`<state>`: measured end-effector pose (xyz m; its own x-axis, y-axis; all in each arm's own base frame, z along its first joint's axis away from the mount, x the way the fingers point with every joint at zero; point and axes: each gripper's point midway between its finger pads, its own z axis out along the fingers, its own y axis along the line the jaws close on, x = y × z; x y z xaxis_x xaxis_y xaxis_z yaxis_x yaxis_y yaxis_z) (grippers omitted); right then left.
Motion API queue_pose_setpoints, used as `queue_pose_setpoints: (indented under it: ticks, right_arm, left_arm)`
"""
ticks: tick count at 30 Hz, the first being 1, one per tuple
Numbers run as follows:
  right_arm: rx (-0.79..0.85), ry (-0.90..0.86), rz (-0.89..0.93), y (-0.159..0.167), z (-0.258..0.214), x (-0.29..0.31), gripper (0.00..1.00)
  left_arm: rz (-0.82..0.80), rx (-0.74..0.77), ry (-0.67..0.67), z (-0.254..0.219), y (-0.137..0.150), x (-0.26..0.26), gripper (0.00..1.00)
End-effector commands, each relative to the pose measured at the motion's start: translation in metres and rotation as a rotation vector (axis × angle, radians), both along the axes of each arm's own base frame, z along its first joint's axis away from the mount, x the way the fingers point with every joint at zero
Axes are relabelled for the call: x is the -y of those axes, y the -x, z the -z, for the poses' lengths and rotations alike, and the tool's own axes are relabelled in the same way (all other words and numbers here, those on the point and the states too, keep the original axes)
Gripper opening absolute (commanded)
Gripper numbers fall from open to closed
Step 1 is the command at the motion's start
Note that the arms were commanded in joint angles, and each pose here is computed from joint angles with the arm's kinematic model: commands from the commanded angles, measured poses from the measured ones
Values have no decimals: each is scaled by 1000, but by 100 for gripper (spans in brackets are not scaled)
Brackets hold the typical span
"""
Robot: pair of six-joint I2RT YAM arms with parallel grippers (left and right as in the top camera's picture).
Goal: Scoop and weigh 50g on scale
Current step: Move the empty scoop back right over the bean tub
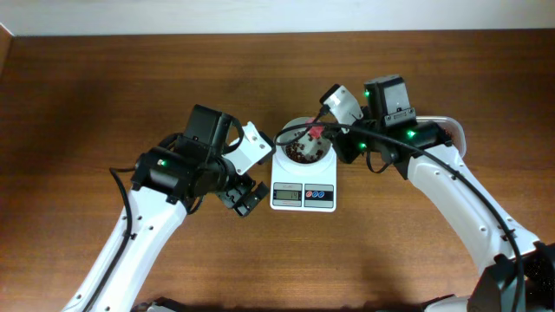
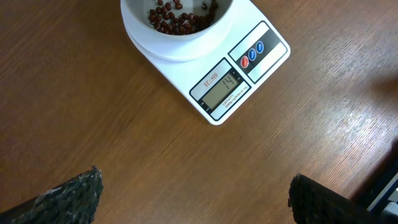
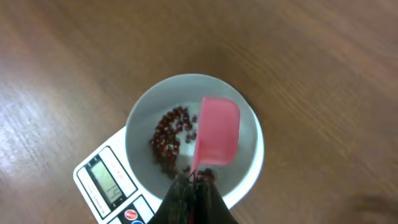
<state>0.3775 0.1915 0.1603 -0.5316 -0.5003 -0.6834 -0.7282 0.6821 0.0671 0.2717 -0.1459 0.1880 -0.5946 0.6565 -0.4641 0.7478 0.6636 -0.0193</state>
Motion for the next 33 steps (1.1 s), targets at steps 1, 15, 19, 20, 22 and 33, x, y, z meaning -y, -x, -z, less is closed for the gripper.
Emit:
queue_pose_setpoints:
  ticks: [1,15,19,20,22,33]
  right_arm:
    - [36,-56,11,3,-30,-6,4]
    - [204,212,442,1,-82,127,4]
    - [162,272,510,7,-73,153,4]
    - [158,280,524,6,-72,158,4]
    - [149,285,542,5,-70,165,4]
    - [-46,312,857,-4,-17,227,4]
  left_arm:
    - [0,5,20,-4,3,2,99]
    - [0,5,20,-4,3,2,99]
    - [0,5,20,-4,3,2,99]
    - [0,5,20,-4,3,2,99]
    - [0,5,20,-4,3,2,99]
    - [0,5,20,-4,3,2,99]
